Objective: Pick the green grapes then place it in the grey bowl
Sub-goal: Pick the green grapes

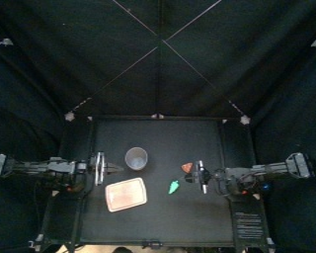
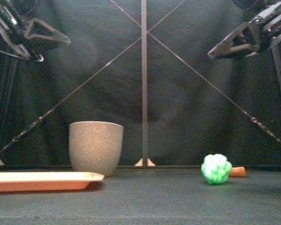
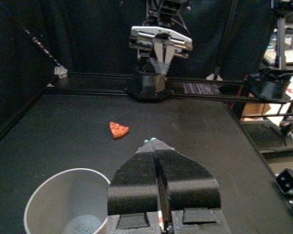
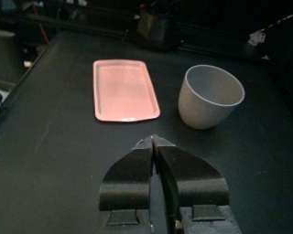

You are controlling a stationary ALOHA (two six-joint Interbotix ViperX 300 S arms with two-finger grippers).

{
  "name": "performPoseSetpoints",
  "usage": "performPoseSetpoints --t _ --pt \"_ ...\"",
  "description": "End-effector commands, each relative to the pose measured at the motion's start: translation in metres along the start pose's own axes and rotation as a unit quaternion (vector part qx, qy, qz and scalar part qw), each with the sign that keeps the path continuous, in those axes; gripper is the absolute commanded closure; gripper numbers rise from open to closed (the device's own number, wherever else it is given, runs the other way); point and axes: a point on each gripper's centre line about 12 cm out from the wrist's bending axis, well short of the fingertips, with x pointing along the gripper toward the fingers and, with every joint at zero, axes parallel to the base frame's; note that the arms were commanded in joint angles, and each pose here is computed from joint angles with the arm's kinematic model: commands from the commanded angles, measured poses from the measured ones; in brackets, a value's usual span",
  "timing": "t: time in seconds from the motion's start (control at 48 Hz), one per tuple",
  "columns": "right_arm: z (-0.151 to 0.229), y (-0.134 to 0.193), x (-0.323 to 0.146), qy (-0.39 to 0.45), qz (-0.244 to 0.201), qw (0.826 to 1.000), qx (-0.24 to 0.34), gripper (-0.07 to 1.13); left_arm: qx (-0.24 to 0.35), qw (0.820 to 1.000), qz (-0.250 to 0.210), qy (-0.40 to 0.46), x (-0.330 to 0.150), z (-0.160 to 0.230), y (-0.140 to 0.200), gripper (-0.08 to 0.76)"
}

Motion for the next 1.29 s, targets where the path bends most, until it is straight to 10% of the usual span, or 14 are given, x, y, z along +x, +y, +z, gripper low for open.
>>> performPoseSetpoints --t 0.021,0.375,0.792,1.292 --pt "0.001 0.003 0.015 0.014 0.010 1.000 -0.012 0.67 0.007 1.000 0.008 -0.017 0.001 0.008 0.003 0.470" --pt "-0.020 0.009 0.050 0.082 0.022 0.996 0.001 0.02 0.008 1.000 0.023 -0.020 0.001 0.009 0.009 0.470" --pt "-0.072 0.026 0.089 0.280 0.052 0.958 -0.030 0.02 0.007 0.999 0.033 -0.029 0.001 0.011 0.014 0.470" --pt "-0.099 0.015 0.122 0.323 0.056 0.939 -0.106 0.02 0.011 0.999 0.038 -0.022 0.000 0.006 0.016 0.470"
